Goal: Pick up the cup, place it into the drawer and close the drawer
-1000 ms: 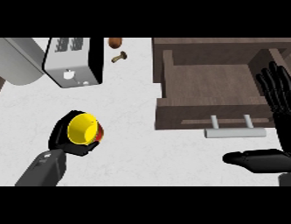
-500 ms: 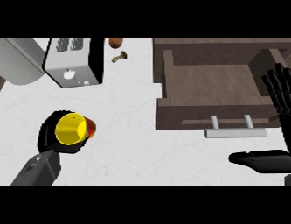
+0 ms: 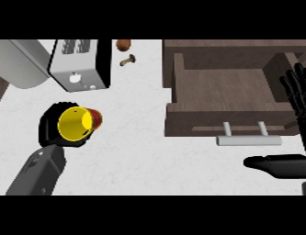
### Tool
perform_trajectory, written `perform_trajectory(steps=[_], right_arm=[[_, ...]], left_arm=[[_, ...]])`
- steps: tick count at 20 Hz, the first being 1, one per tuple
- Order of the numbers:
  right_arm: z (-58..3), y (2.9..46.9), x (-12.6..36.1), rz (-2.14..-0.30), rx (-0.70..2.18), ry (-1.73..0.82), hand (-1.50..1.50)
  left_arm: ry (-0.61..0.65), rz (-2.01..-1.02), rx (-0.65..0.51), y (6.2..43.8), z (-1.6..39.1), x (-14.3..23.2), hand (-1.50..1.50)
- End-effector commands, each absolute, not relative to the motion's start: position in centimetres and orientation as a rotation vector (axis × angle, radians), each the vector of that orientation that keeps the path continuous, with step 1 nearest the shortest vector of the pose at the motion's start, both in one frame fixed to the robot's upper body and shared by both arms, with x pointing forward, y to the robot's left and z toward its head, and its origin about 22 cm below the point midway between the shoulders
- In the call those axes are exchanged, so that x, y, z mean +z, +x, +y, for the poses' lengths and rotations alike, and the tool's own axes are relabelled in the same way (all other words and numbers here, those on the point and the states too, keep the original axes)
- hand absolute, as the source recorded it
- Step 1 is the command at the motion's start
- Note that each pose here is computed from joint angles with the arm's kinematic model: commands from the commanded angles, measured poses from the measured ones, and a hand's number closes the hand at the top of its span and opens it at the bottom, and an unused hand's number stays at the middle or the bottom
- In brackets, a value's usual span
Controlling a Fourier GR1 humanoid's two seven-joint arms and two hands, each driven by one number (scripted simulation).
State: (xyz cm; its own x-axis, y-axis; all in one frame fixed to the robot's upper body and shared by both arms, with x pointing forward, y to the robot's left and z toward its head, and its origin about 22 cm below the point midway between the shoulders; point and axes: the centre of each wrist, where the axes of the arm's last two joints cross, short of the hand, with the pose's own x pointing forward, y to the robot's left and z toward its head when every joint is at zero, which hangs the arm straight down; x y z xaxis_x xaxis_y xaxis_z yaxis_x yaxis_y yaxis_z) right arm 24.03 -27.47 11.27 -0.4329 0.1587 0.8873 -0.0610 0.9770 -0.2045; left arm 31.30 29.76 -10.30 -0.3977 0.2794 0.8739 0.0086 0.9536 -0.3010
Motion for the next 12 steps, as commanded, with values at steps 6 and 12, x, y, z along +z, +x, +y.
perform_trajectory(steps=[6, 12], right_arm=[[-28.1, 23.5, 10.6, -1.994, 0.24, -0.079, -1.5], [-29.0, 22.4, 10.4, -1.979, 0.246, -0.078, -1.5]], left_arm=[[-0.367, -2.163, 0.104, 36.6, 24.5, -3.3, 1.5], [-0.344, -2.165, 0.011, 38.8, 19.9, 4.5, 1.5]])
